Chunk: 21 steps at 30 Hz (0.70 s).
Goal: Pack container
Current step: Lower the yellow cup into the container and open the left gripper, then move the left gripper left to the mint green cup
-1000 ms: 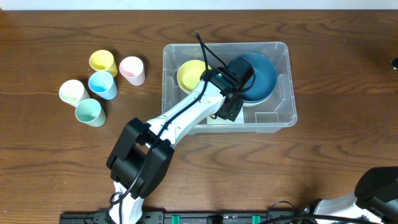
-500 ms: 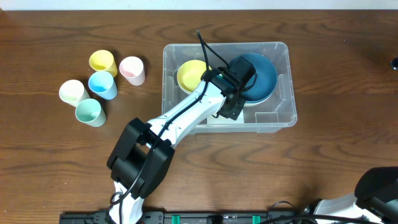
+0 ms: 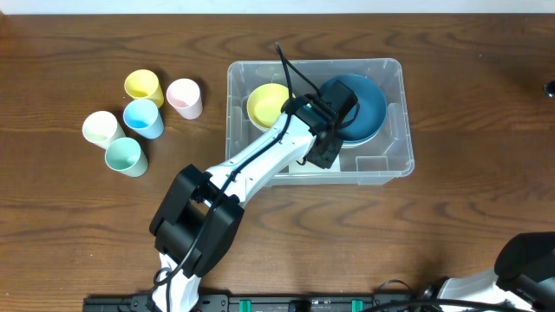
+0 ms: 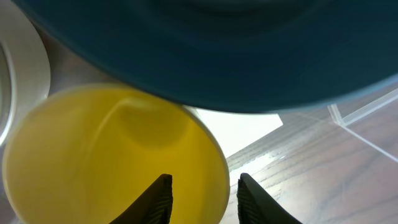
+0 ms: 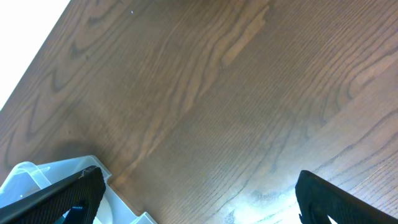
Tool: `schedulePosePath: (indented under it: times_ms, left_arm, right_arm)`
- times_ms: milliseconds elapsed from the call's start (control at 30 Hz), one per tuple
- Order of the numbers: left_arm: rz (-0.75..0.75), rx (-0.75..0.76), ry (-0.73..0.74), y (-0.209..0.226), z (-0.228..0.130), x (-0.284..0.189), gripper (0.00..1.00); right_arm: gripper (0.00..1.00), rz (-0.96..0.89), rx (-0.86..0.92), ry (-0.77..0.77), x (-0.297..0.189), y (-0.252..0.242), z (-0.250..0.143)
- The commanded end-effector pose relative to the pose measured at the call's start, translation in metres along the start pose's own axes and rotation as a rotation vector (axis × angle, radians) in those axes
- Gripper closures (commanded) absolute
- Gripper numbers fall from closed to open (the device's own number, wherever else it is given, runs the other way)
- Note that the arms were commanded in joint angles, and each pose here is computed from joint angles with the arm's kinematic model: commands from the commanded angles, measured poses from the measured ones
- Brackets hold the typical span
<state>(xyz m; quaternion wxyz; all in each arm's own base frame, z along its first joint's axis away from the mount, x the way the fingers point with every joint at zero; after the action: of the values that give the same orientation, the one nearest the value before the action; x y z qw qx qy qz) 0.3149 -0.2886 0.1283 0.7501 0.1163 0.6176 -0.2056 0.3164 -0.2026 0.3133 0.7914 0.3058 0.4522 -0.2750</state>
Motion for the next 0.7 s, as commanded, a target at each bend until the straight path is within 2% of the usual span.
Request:
schedulePosePath:
  times_ms: [0, 133, 367, 533, 667]
  left_arm:
    - [0.002, -0.005, -0.016, 0.003, 0.0, -0.013, 0.64]
    - [-0.016, -0.009, -0.098, 0.005, 0.005, -0.052, 0.61]
    - [0.016, -0.004, -0.366, 0.015, 0.009, -0.163, 0.5]
    - [0.22, -0.119, -0.521, 0.067, -0.011, -0.23, 0.45]
    - [0.377, -0.291, -0.509, 0.135, -0.031, -0.25, 0.43]
  right_arm:
    - [0.01, 0.001, -0.012, -0.005, -0.001, 0.0, 0.003]
    - [0.01, 0.001, -0.012, -0.005, -0.001, 0.0, 0.003]
    - [0.01, 0.001, -0.012, -0.006, -0.001, 0.0, 0.003]
    - [0.01, 0.001, -0.012, -0.005, -0.001, 0.0, 0.003]
    - [0.01, 0.001, -0.012, -0.005, -0.001, 0.0, 0.003]
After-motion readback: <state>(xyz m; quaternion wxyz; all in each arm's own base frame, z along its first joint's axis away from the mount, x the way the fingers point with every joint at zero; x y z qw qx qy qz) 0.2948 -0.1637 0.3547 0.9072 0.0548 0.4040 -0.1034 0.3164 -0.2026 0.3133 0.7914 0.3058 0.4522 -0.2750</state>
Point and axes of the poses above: each gripper's point midway between its finger pads, its own x axis out along the fingers, its own y axis along the line the jaws close on, z = x × y, the point moved 6 cm from there along -x, back along the fingers, and after that the axes turned 3 degrees about -x, right-handed, at the moved point
